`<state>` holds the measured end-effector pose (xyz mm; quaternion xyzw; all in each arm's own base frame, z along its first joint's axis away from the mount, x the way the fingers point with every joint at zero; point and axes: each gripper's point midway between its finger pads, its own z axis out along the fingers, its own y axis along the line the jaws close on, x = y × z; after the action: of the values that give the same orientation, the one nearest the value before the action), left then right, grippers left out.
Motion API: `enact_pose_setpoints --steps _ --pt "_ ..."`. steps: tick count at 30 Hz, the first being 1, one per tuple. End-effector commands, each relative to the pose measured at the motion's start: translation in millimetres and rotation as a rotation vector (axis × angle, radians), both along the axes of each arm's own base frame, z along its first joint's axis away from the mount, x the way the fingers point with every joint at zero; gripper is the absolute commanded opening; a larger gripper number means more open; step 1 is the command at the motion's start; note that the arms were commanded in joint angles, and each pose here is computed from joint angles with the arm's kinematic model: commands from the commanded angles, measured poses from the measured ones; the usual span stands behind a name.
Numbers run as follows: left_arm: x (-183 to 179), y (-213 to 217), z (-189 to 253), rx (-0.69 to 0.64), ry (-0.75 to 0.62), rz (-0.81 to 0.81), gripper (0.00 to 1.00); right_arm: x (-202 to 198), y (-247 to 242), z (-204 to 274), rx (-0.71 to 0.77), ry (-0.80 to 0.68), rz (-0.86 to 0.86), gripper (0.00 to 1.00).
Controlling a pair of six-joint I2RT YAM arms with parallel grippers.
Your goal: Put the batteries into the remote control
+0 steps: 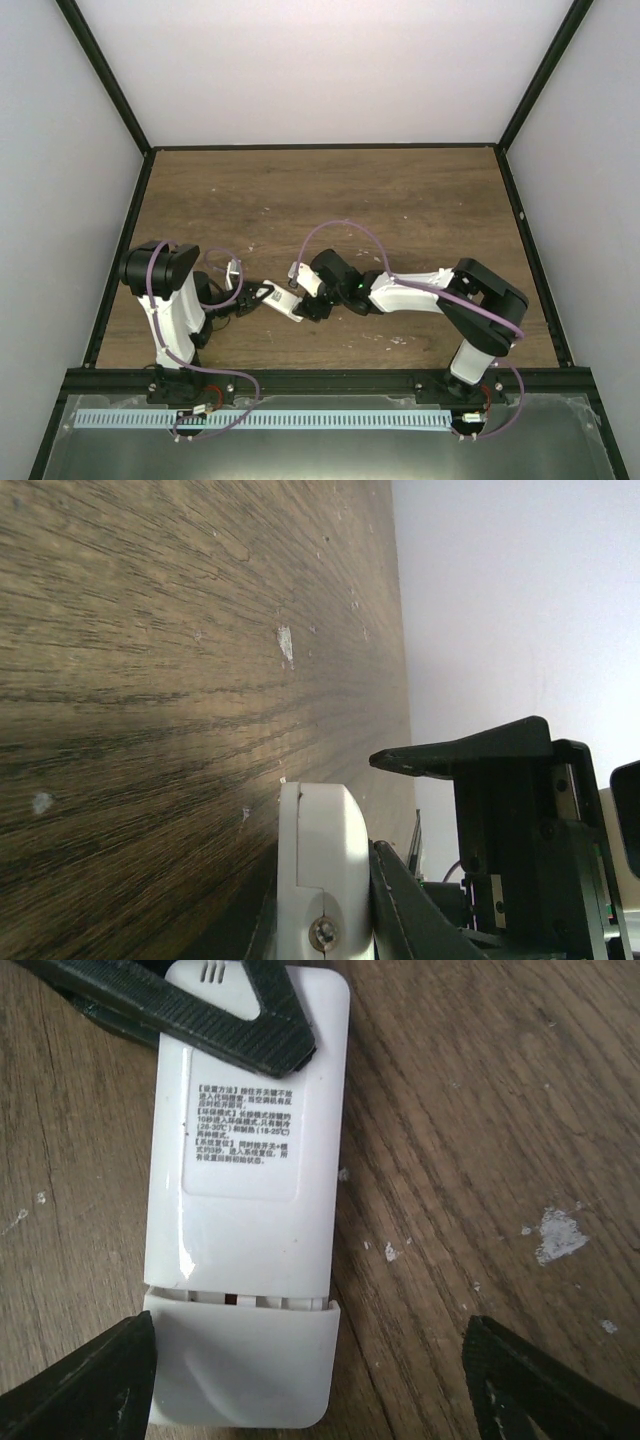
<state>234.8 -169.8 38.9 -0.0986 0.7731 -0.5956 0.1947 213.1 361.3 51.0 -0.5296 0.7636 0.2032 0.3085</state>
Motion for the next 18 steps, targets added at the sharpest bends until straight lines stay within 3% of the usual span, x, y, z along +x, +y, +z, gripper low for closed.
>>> enact_pose_setpoints --steps 1,18 --pt "1.0 1.3 3.1 0.032 -0.084 0.008 0.0 16.4 5.4 11.7 0.024 -0.032 -0.048 0.75" --pt "2.0 1.0 4.9 0.028 -0.088 0.007 0.0 5.7 -1.6 -10.8 -0.015 0.035 -0.025 0.74"
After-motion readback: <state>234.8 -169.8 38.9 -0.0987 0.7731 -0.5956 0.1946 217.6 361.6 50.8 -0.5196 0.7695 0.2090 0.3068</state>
